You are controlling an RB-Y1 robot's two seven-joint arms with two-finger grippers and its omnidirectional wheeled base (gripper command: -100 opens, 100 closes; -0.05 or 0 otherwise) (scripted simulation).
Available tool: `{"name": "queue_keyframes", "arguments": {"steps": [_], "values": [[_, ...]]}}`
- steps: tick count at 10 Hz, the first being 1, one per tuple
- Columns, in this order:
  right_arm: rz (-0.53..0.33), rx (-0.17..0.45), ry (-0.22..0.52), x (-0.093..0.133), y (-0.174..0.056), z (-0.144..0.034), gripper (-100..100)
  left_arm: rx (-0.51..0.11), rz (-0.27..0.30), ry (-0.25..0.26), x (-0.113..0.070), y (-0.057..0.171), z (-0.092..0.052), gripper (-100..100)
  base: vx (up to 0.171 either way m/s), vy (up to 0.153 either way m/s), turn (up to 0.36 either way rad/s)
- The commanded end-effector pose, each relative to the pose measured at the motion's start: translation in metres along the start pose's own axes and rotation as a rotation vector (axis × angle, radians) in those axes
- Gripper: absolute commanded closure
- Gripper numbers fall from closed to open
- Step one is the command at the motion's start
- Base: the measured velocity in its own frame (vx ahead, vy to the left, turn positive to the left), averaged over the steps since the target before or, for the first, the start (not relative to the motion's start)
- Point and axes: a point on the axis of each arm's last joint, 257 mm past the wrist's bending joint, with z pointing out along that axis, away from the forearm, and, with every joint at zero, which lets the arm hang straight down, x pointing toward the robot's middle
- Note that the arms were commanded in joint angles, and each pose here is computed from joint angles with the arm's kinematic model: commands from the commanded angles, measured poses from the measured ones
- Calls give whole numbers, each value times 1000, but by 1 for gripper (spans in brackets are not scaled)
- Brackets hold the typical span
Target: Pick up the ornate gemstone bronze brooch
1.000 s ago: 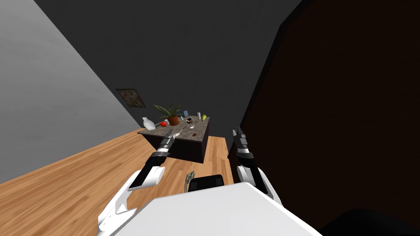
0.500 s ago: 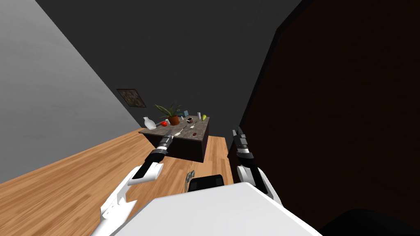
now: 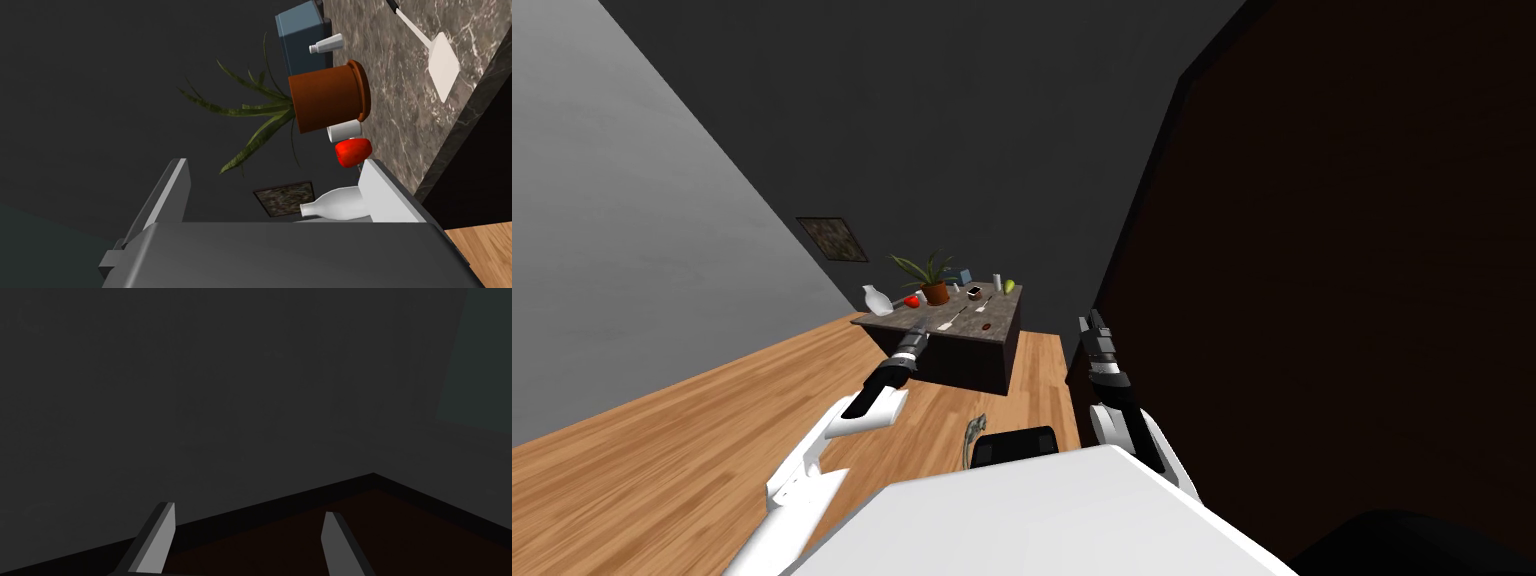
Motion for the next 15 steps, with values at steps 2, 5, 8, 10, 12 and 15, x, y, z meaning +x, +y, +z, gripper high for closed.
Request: {"name": "queue_keyframes", "arguments": {"steps": [2, 5, 8, 10, 12, 15], "values": [[0, 0, 0, 0, 0, 0, 0, -80, 15, -54, -26, 21, 17, -100, -28, -15, -14], [0, 0, 0, 0, 0, 0, 0, -156, 19, -100, -48, 40, 26, -100, -20, -18, -10], [0, 0, 0, 0, 0, 0, 0, -230, 17, -150, -70, 55, 33, -100, -14, -17, -12], [0, 0, 0, 0, 0, 0, 0, -278, 14, -158, -72, 68, 30, -100, -10, -18, -7], [0, 0, 0, 0, 0, 0, 0, -338, 5, -209, -94, 80, 35, -100, -3, -32, -24], [0, 0, 0, 0, 0, 0, 0, -405, -11, -263, -116, 92, 38, -100, 0, -27, -18]]}}
